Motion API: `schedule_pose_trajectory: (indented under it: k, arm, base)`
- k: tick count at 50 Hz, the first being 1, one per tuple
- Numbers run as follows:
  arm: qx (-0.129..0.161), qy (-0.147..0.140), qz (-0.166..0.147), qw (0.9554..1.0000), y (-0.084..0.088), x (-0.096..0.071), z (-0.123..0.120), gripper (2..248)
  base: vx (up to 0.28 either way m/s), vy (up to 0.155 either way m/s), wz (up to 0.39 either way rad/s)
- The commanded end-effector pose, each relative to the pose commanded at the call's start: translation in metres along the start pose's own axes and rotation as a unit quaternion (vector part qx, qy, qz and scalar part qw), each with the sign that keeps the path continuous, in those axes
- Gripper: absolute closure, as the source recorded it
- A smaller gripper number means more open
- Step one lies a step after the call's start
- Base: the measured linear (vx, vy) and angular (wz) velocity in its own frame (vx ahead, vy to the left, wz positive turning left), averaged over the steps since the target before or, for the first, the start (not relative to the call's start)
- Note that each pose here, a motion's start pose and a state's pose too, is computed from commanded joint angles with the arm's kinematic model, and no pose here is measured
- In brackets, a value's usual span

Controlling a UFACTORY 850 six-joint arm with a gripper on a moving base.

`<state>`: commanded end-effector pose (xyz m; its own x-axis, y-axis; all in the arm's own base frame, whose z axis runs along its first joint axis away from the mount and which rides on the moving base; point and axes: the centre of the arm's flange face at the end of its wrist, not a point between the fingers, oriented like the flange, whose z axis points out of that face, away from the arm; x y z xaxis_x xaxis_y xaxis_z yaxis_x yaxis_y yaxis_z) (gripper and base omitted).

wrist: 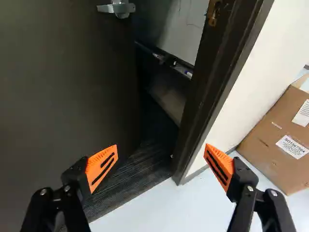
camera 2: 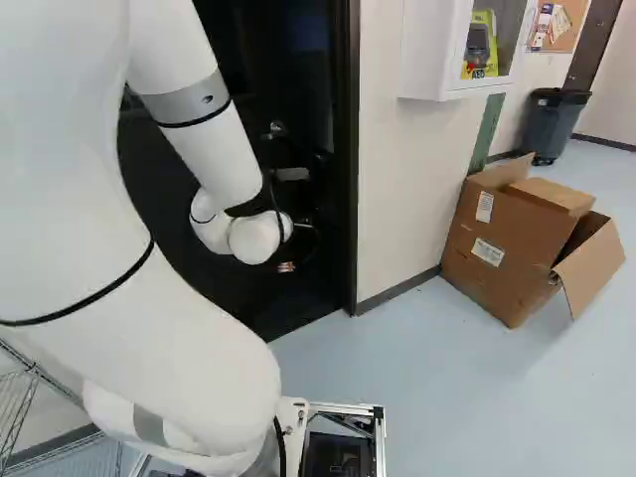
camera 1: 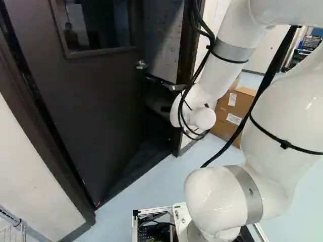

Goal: Open the door and move inside

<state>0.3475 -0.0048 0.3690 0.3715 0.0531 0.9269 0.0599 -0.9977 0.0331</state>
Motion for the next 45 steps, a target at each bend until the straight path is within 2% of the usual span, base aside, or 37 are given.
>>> schedule_pose_trajectory:
  k: [45]
  arm:
    - [0.000, 0.000, 0.000, 1.0000, 0.0001, -0.0005, -0.0013, 3]
  base:
    - [0.011, 0.000, 0.000]
